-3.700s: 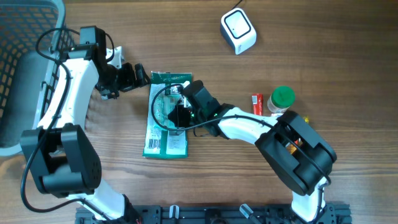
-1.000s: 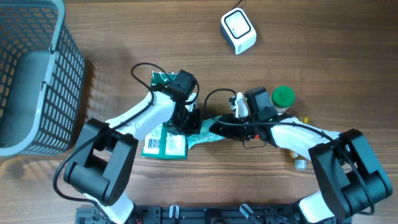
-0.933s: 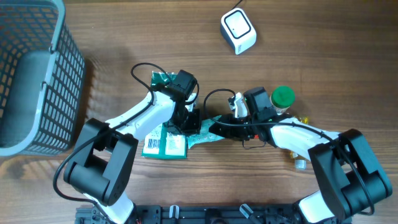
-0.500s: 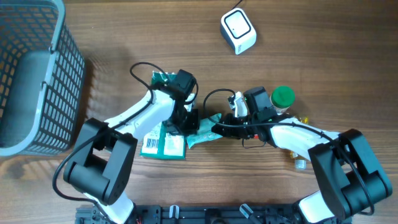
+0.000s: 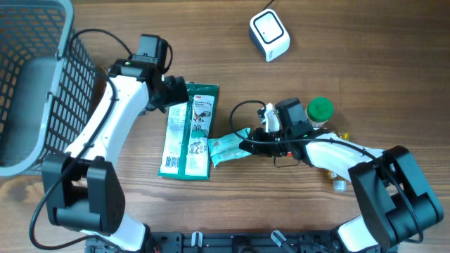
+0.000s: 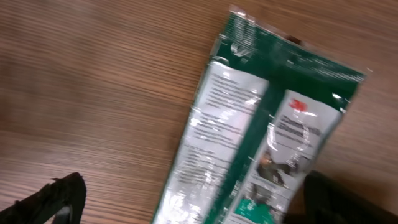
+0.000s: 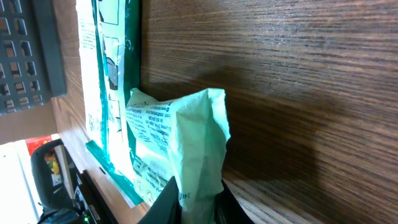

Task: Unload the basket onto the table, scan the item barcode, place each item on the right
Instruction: 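Pull the pale green glove out and lift it toward the scanner with the right gripper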

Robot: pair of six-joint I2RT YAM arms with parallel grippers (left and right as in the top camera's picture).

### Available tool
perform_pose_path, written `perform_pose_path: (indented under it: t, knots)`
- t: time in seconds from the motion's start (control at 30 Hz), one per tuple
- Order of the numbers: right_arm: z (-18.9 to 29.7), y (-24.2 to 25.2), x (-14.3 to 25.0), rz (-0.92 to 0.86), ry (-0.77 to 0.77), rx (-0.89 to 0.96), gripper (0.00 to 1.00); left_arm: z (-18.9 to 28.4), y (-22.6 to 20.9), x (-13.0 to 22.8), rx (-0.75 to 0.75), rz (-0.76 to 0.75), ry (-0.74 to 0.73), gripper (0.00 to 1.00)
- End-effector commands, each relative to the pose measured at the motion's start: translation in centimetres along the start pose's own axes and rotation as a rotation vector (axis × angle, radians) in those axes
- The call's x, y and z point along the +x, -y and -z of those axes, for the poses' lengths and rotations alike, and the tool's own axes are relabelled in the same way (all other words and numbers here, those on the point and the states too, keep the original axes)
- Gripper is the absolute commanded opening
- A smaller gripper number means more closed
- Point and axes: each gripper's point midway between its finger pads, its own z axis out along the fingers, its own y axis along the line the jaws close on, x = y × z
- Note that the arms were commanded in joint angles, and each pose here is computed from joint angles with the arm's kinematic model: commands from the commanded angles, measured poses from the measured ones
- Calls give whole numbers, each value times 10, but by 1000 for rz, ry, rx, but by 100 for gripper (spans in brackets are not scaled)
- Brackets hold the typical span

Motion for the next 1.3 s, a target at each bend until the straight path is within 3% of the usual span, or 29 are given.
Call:
perform_pose_path:
  t: [0.0, 0.17, 0.4, 0.53, 0.67, 1.0, 1.27]
  knots:
    - [1, -13, -15, 56, 33, -12, 4, 4, -10, -9, -38, 9, 35, 100]
    - [42, -72, -59, 202, 132, -9, 4, 4, -10, -9, -38, 10, 35, 100]
    - [148, -117, -125, 518, 278, 428, 4, 4, -10, -9, -38, 9, 35, 100]
    - [177, -103, -168, 781, 391, 713, 4, 4, -10, -9, -38, 9, 35, 100]
    - [197, -96, -208, 925, 481, 940, 4, 4, -10, -9, -38, 9, 35, 100]
    - [192, -71, -287, 1145, 536, 1363, 5, 4, -10, -9, -38, 9, 35, 100]
    - [154, -46, -314, 1196, 542, 1413, 4, 4, -10, -9, -37, 9, 35, 100]
